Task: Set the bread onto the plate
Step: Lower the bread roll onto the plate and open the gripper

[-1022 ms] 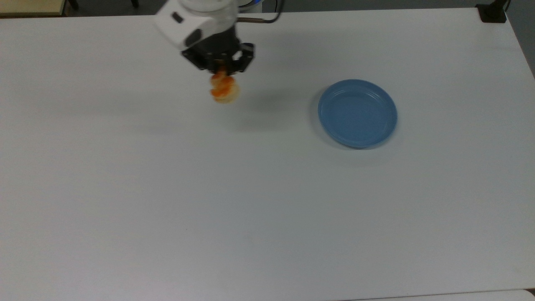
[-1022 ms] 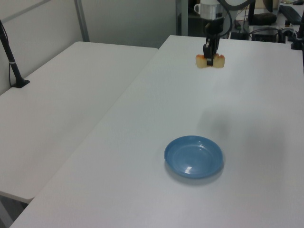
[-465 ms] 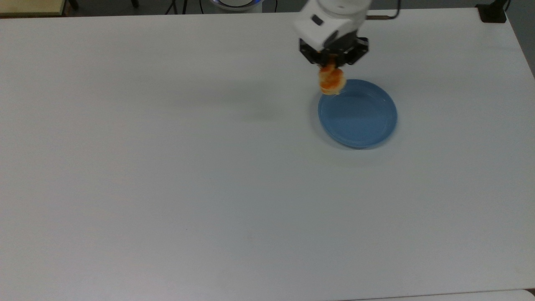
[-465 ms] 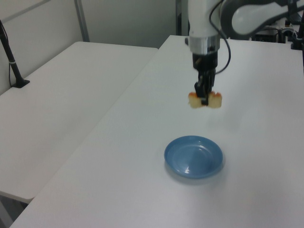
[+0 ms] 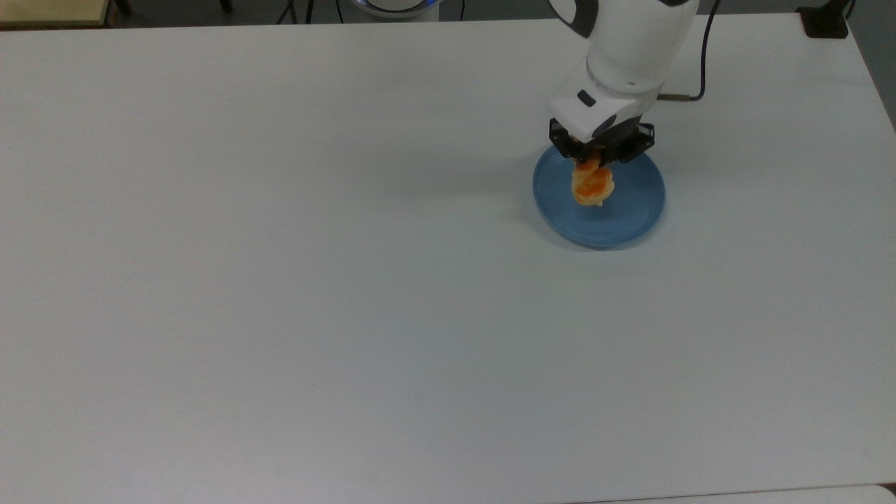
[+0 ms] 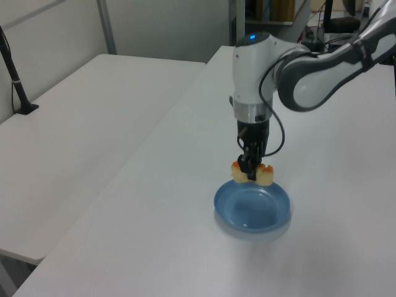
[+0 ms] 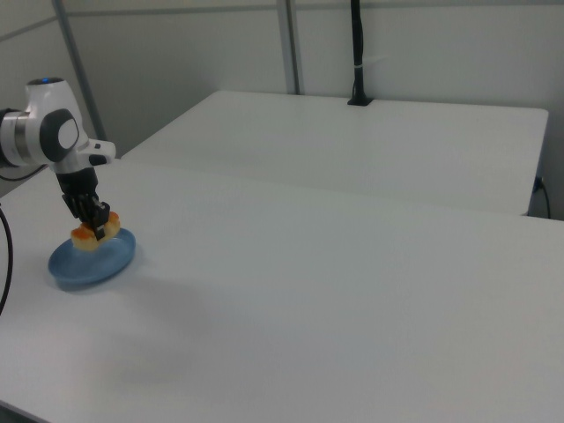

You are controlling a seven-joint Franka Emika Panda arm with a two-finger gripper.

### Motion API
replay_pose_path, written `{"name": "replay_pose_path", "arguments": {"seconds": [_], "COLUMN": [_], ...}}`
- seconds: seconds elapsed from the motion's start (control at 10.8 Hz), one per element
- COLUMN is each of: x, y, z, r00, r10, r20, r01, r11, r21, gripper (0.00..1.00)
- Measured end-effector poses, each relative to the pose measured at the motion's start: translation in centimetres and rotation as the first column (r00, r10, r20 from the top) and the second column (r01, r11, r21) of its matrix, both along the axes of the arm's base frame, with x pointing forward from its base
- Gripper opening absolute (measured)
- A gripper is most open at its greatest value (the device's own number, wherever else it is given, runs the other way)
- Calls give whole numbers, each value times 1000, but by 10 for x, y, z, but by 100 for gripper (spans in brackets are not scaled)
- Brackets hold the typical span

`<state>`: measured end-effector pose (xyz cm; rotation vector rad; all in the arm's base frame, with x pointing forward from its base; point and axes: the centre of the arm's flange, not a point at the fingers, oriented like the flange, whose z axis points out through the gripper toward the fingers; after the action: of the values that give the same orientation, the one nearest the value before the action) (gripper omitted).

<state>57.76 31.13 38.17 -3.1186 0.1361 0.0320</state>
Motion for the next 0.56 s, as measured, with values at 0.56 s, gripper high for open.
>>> {"name": "replay_pose_path", "arguments": {"seconds": [0.56], "x": [-3], "y": [28], "z": [-53], "r00": [999], "r10": [-43], "r20": [17], "r01": [44], "r11": [998], "r21": [-33], "gripper": [26]}}
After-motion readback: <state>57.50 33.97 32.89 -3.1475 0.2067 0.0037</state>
